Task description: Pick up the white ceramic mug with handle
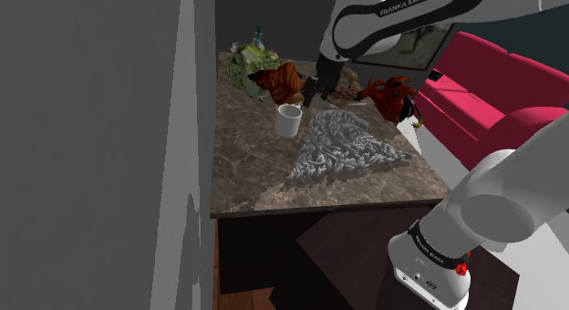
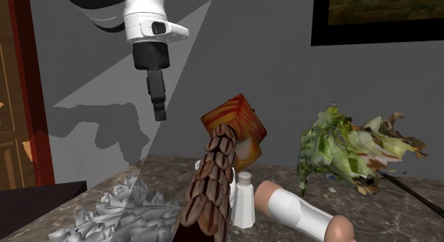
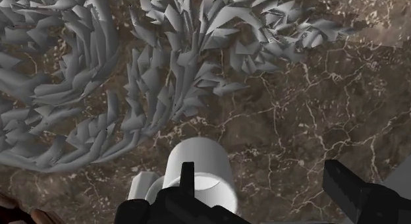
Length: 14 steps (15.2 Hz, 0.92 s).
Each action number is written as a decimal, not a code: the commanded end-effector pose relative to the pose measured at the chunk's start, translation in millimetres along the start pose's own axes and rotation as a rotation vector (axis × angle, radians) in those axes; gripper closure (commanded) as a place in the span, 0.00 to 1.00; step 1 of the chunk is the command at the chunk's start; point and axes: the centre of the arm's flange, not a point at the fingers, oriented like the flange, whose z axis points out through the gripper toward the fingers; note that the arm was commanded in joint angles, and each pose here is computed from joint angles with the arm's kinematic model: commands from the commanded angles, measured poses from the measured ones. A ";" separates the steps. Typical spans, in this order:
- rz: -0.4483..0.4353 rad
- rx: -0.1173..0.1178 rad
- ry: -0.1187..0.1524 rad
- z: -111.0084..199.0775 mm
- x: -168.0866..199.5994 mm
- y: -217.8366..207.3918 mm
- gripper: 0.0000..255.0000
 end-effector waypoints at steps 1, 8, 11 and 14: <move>-0.008 -0.002 0.006 18.3 17.0 0.9 0.00; -0.036 -0.009 0.021 86.5 76.9 -4.2 0.00; -0.048 -0.012 0.028 115.4 102.9 -6.7 0.00; -0.051 -0.013 0.029 132.6 108.0 -7.4 0.00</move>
